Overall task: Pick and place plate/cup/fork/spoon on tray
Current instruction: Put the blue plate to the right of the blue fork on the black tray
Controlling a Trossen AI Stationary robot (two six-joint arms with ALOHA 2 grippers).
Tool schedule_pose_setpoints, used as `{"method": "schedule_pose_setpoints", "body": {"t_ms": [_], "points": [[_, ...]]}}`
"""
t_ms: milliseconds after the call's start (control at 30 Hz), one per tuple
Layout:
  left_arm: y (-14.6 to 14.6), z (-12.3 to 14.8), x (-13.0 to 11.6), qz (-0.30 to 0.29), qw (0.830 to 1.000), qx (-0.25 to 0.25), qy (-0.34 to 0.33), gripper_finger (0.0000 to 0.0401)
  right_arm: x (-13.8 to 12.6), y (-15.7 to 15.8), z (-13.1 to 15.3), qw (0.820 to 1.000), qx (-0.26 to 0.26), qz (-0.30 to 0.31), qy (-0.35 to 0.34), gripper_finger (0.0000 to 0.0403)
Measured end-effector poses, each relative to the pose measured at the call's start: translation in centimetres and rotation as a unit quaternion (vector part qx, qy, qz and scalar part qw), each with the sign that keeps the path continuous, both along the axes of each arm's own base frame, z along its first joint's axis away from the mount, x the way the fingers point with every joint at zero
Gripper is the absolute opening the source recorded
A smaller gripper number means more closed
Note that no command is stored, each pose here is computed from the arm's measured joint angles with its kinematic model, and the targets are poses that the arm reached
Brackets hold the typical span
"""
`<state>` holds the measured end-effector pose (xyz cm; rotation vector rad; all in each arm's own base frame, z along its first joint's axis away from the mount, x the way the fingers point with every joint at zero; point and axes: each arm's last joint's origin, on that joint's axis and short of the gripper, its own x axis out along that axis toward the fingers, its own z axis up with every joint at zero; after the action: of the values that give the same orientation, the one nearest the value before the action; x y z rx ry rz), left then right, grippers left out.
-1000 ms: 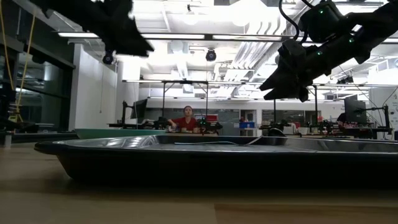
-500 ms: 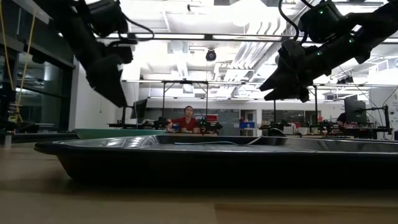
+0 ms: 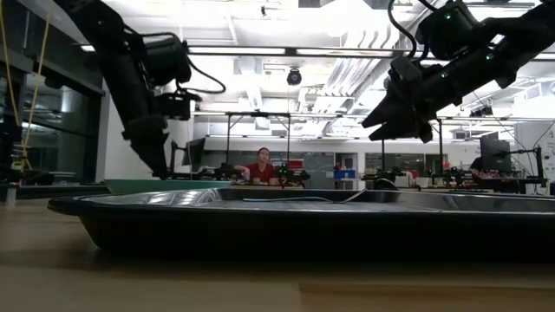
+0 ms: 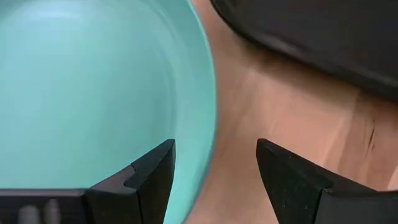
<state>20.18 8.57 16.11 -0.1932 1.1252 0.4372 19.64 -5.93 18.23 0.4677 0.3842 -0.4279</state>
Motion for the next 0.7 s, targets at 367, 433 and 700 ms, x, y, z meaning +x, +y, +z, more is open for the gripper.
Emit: {"method": "schedule_pose_setpoints", "body": {"t_ms": [367, 433, 700], "points": [[0.5, -2.6, 0.7, 0.009, 0.998, 0.004, 0.062, 0.0213, 0.0, 0.0, 0.0, 1.000, -0.002, -0.002, 0.001, 0.0201], [0.6, -2.9, 0.8, 0.011, 0.998, 0.011, 0.068, 0.0213, 0.0, 0.0, 0.0, 1.000, -0.003, -0.001, 0.001, 0.0201], [0.7, -3.3, 1.0, 0.008, 0.997, 0.018, 0.076, 0.0213, 0.0, 0.0, 0.0, 1.000, -0.004, 0.000, 0.002, 0.0201]]}}
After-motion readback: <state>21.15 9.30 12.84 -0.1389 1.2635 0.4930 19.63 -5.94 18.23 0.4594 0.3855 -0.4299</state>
